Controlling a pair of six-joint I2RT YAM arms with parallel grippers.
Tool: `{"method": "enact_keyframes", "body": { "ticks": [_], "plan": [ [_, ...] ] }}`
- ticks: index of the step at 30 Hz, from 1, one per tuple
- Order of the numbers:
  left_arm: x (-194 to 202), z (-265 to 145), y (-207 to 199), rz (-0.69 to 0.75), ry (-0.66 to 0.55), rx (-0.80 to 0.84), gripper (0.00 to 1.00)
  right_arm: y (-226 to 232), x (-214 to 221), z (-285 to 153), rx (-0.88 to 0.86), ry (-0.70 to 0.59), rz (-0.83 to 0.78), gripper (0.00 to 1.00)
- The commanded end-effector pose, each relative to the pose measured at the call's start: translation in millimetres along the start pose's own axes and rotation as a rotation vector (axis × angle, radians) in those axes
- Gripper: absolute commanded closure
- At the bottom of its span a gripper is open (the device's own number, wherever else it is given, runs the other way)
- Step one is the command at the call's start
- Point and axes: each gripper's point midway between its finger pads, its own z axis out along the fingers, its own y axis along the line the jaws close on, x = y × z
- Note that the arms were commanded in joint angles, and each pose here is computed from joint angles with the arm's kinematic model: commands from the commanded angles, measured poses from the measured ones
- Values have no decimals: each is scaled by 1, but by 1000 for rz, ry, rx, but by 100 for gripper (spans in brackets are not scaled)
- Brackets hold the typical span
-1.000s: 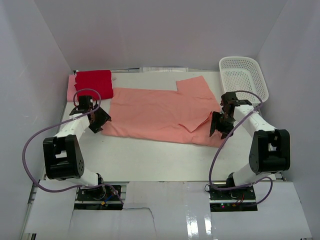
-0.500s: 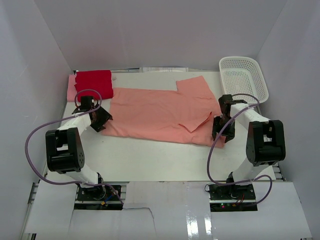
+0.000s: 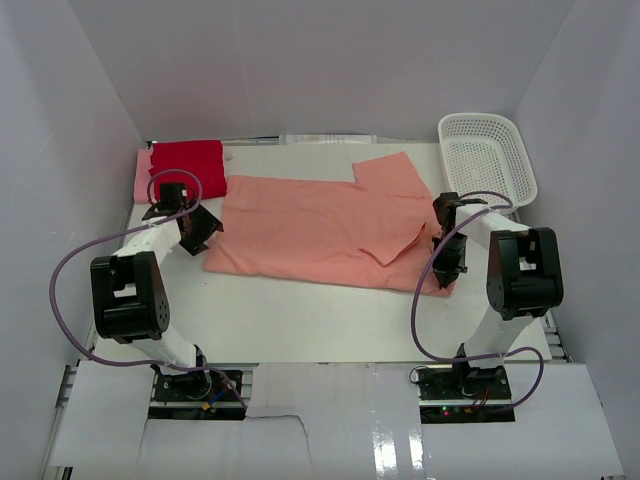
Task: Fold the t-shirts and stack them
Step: Fold the flattened tshirt in 1/3 of the way
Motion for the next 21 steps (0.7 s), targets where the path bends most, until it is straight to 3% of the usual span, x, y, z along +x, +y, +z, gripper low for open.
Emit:
{"method": "enact_keyframes", "body": {
  "ticks": [1,9,21],
  "plan": [
    [-6,-6,-2,19,-17,-7,28,-17,-4,-7,91,1,-3,92],
    [5,-7,5,21,3,-12,28,-36,-2,-8,200,3,-1,92],
    [46,-31,20,8,89,16,31,-31,-12,-12,178,-23,1,92]
  ]
}}
